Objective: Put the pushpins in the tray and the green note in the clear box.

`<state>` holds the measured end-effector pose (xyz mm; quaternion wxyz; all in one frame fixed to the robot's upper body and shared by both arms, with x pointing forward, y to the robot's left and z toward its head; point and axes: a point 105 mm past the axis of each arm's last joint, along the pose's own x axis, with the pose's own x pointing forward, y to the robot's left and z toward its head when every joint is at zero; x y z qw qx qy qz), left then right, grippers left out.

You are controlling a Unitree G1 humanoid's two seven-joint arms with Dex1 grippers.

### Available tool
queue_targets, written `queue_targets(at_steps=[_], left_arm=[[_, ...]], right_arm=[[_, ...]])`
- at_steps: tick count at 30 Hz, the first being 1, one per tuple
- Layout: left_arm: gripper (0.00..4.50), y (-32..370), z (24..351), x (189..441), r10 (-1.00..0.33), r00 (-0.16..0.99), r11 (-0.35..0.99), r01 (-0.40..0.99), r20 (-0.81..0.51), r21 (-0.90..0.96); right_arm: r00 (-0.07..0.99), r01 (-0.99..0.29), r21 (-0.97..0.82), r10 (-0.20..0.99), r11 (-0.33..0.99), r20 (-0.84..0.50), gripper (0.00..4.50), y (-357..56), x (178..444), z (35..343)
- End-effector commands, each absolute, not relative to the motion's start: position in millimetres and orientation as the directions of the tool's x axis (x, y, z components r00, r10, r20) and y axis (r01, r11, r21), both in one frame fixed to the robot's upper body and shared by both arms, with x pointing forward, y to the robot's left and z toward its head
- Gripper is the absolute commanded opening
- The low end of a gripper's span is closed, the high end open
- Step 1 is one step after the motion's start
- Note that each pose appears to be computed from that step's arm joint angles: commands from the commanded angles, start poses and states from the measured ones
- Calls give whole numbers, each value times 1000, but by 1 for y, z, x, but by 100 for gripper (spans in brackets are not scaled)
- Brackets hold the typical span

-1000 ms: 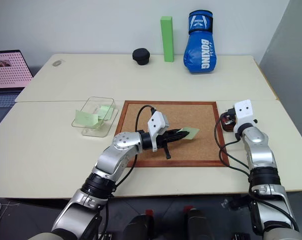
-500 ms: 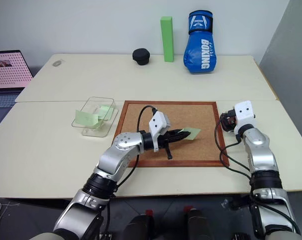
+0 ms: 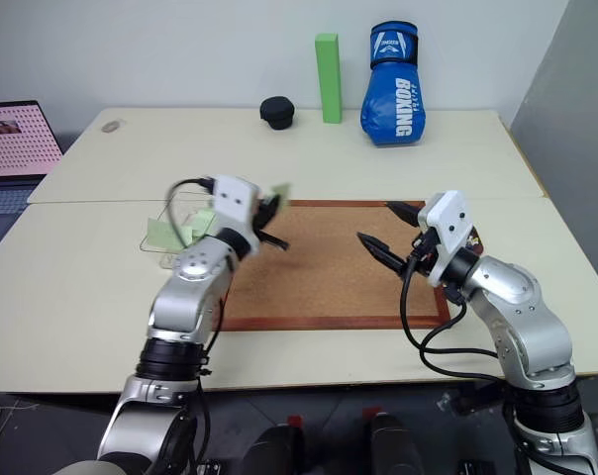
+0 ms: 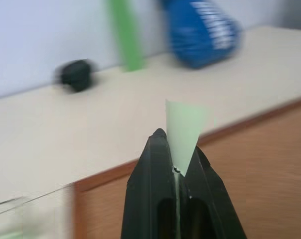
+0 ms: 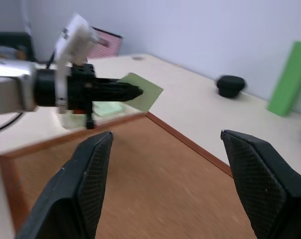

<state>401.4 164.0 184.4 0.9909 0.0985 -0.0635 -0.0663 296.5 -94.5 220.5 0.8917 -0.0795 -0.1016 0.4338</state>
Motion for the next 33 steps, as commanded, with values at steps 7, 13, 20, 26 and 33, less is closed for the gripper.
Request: queue_targets(at_steps=[7,13,20,26,33], left_arm=[[0,237,196,396,219,966,951,-243,139,191],[54,242,191,401,256,958,946,-276,127,171],[201,241,183,403,263,960,946,-276,95,171],[320,241,184,404,269,958,946,-282,100,161],[445,238,183,405,260,961,951,-271,95,147]], right_arm=[[549,-795,-208,822,569,152,367,-76,288,235],[556,-789,-213,817,576,154,373,-77,290,237],[569,-771,-252,810,585,140,373,-81,290,237],[577,-765,-257,806,591,135,373,-85,292,237],[579,-763,-260,805,591,132,373,-85,292,236]])
